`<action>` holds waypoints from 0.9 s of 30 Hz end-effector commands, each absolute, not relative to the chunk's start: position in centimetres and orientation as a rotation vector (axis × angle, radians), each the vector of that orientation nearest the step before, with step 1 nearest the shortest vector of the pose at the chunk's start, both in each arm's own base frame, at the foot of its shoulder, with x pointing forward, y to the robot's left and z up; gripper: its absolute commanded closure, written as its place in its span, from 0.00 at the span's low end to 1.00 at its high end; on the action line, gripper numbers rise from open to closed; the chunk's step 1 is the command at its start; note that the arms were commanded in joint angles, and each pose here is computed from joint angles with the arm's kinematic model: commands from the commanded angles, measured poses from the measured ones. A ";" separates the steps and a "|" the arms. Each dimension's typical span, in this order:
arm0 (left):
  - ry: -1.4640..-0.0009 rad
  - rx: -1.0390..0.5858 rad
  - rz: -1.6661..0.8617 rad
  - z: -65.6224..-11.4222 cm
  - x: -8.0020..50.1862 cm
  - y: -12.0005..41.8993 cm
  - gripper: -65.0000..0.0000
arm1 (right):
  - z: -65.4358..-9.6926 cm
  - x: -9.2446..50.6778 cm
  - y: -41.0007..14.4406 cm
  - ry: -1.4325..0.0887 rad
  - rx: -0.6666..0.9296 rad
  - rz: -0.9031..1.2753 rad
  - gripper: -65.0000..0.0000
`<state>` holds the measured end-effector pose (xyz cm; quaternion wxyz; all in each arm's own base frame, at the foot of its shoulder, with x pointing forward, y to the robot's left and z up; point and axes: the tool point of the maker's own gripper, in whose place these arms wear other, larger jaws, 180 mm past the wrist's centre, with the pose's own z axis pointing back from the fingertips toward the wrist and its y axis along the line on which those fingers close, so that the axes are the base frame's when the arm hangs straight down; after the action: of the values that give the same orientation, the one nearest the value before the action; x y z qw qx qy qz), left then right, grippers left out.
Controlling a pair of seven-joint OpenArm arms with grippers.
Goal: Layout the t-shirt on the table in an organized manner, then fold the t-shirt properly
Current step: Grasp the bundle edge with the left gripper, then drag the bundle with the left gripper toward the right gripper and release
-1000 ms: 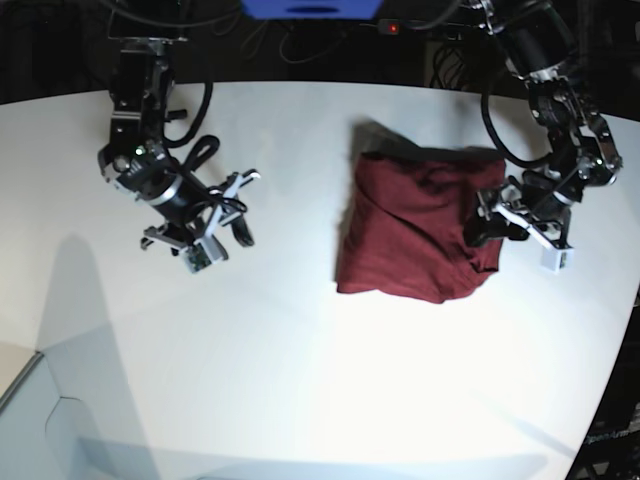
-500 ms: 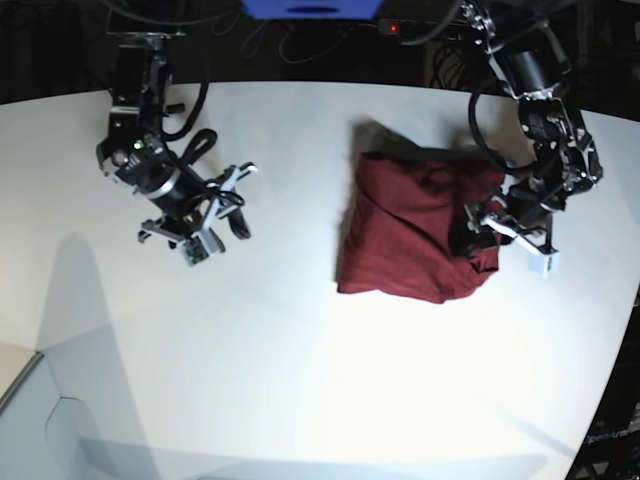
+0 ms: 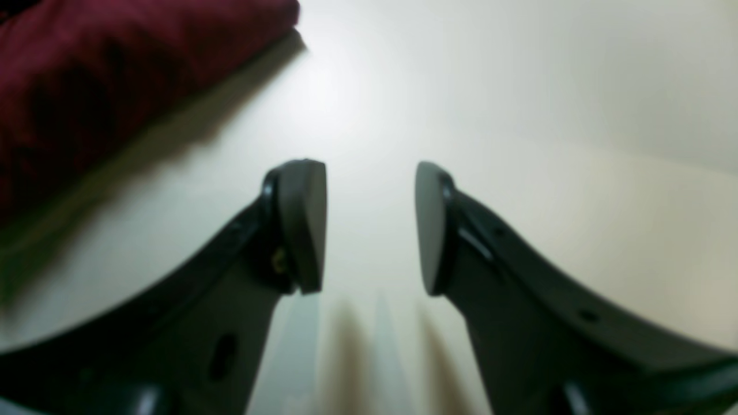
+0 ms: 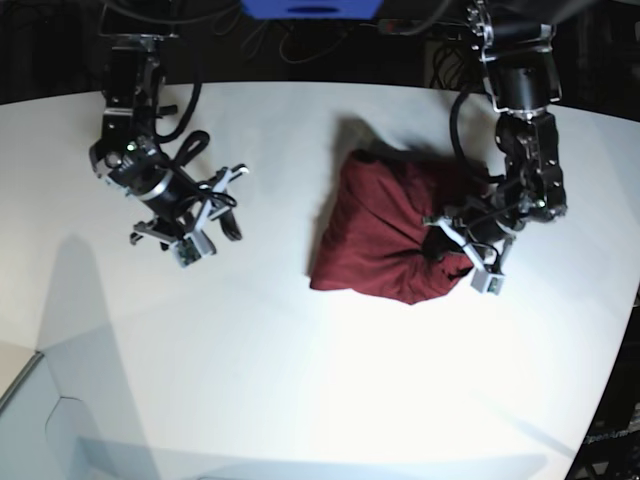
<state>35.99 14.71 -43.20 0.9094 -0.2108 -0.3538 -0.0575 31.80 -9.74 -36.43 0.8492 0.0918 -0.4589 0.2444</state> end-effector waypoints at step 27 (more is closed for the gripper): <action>-0.658 -0.267 -1.536 -39.8 38.6 -9.2 0.99 | -34.9 28.0 -29.1 -0.984 -0.141 0.091 0.61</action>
<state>37.47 -8.40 -41.58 0.6727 -0.1190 -0.2723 -0.6776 27.26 -29.08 -36.25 0.8907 -0.0682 -0.4476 0.0399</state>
